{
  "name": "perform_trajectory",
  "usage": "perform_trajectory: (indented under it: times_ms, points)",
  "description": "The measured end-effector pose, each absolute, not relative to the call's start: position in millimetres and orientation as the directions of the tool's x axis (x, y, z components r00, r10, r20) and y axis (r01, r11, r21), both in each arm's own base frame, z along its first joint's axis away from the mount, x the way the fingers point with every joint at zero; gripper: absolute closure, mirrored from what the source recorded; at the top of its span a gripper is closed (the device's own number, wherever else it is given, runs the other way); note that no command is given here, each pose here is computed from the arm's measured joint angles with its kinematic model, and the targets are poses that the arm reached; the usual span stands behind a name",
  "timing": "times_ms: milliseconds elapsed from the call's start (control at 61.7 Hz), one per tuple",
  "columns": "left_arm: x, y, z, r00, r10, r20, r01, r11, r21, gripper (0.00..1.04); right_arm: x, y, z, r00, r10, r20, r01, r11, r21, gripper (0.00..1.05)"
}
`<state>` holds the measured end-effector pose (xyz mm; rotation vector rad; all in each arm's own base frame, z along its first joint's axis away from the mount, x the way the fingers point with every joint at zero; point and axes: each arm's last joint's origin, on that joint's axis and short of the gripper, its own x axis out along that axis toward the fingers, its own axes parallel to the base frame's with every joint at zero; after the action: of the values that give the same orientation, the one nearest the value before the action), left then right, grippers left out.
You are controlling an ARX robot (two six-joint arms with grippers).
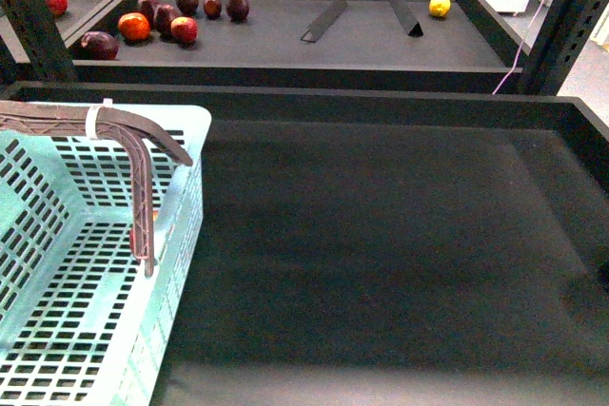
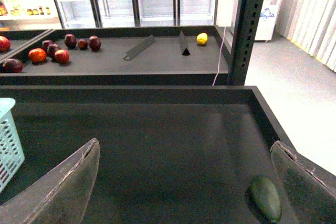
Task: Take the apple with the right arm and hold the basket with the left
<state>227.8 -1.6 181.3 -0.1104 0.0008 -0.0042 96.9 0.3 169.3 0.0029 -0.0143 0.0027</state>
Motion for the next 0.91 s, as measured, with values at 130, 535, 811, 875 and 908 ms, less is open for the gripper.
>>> perform_trajectory:
  times_ms: [130, 535, 811, 875, 908]
  points:
    - [202.0, -0.8, 174.8, 1.0, -0.004, -0.009, 0.004, 0.999, -0.031, 1.01, 96.9, 0.3, 169.3, 1.0, 0.003, 0.014, -0.003, 1.0, 0.003, 0.09]
    - [161.1, -0.7, 163.2, 1.0, -0.004, -0.011, 0.004, 1.0, -0.015, 1.01, 96.9, 0.3, 169.3, 1.0, 0.002, 0.014, -0.002, 1.0, 0.003, 0.09]
    - [141.8, -0.6, 164.3, 1.0, -0.004, -0.011, 0.004, 1.0, -0.012, 1.01, 96.9, 0.3, 169.3, 1.0, 0.003, 0.014, -0.003, 1.0, 0.003, 0.09]
    - [138.6, -0.6, 166.2, 1.0, -0.004, -0.004, 0.004, 1.0, -0.011, 1.01, 96.9, 0.3, 169.2, 1.0, 0.002, 0.014, -0.002, 1.0, 0.003, 0.09]
    - [136.8, -0.6, 167.0, 1.0, -0.004, -0.001, 0.004, 1.0, -0.011, 1.01, 96.9, 0.3, 169.3, 1.0, 0.002, 0.014, -0.002, 1.0, 0.003, 0.09]
